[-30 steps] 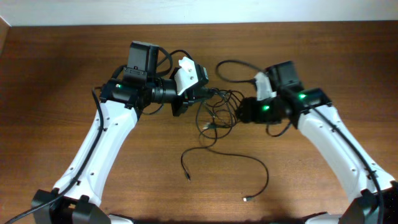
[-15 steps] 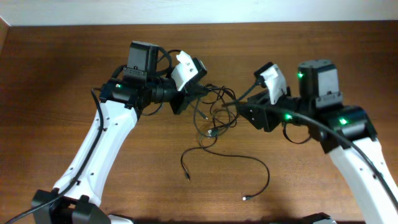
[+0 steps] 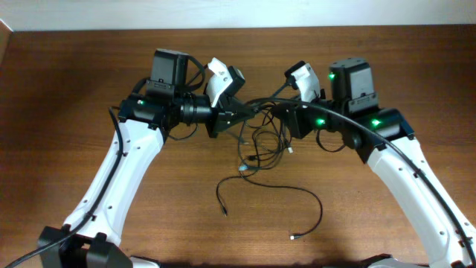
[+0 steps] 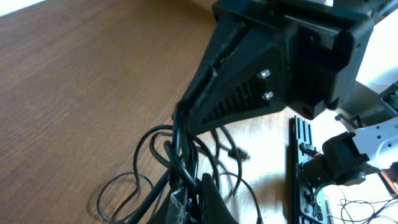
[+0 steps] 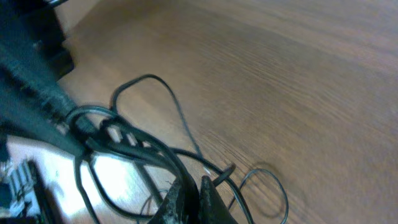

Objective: Untangle cables
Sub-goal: 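Pull the right gripper right, spreading cables between both grippers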

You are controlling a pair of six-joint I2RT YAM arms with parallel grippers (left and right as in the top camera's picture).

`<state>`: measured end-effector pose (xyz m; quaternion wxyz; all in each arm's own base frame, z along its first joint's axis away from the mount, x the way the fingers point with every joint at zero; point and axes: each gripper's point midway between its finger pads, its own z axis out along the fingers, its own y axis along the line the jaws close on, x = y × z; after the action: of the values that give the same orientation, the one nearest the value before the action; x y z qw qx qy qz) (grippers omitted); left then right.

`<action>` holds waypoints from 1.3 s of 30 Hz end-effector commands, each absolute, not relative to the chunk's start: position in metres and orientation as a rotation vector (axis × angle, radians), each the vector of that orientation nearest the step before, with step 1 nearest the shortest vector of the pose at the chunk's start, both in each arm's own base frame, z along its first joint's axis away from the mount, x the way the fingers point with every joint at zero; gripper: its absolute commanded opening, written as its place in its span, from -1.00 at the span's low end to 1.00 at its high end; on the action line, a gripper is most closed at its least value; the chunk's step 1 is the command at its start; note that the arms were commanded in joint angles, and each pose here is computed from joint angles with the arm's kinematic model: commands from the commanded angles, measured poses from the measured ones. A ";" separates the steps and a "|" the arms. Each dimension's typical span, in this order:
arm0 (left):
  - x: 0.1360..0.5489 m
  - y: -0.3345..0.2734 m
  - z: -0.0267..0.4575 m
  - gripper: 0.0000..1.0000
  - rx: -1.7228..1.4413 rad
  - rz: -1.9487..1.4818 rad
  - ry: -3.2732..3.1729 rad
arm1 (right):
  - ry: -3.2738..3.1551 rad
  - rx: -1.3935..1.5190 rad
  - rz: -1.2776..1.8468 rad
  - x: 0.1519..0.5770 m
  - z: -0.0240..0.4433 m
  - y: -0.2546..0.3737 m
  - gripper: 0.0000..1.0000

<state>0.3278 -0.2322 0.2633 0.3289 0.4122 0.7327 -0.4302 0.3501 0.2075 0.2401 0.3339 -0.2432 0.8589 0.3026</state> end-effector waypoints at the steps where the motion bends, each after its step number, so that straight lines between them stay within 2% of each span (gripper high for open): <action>1: 0.321 -0.228 0.277 -0.88 1.068 -1.158 1.902 | 2.363 -0.132 0.477 0.389 0.226 0.147 -0.92; 4: 0.337 -0.213 0.261 -0.95 1.019 -1.011 2.000 | 2.332 -0.194 0.605 0.379 0.240 0.163 -0.92; 7: 0.351 -0.202 0.249 -1.00 0.988 -0.865 2.067 | 2.213 -0.479 0.919 0.341 0.274 0.203 -0.92; 12: 0.354 -0.203 0.252 -1.00 0.992 -0.861 2.044 | 2.053 -0.646 1.111 0.300 0.319 0.218 -0.92; 15: 0.342 -0.215 0.267 -0.99 1.028 -0.998 1.957 | 2.059 -0.616 1.069 0.302 0.320 0.214 -0.92; 16: 0.337 -0.219 0.272 -0.69 1.041 -1.049 1.925 | 2.073 -0.596 1.058 0.304 0.319 0.212 -0.92; 17: 0.333 -0.223 0.277 -0.23 1.053 -1.099 1.892 | 2.099 -0.557 1.045 0.307 0.315 0.210 -0.91; 18: 0.329 -0.225 0.281 0.50 1.061 -1.131 1.871 | 2.119 -0.524 1.032 0.309 0.313 0.208 -0.92; 19: 0.328 -0.225 0.282 0.98 1.063 -1.140 1.864 | 2.138 -0.488 1.022 0.312 0.311 0.205 -0.92; 24: 0.339 -0.221 0.290 0.98 0.892 -1.144 1.973 | 2.206 -0.365 1.027 0.314 0.304 0.200 -0.91; 26: 0.368 -0.190 0.284 0.98 0.579 -0.880 2.161 | 2.257 -0.278 1.035 0.314 0.298 0.197 -0.91; 28: 0.380 -0.167 0.287 0.98 0.388 -0.728 2.208 | 2.268 -0.276 1.036 0.312 0.297 0.197 -0.92; 34: 0.377 -0.171 0.301 1.00 0.395 -0.751 2.161 | 2.276 -0.289 1.068 0.308 0.297 0.199 -0.92; 37: 0.364 -0.189 0.301 0.30 0.551 -0.870 2.119 | 2.273 -0.299 1.085 0.306 0.298 0.201 -0.92; 39: 0.364 -0.195 0.289 0.04 0.662 -0.836 2.102 | 2.272 -0.305 1.098 0.305 0.298 0.202 -0.92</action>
<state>0.3700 -0.1801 0.2967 0.3876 0.1919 0.8440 -0.3172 0.3095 0.1965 0.2933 0.3021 -0.1072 0.8606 0.3958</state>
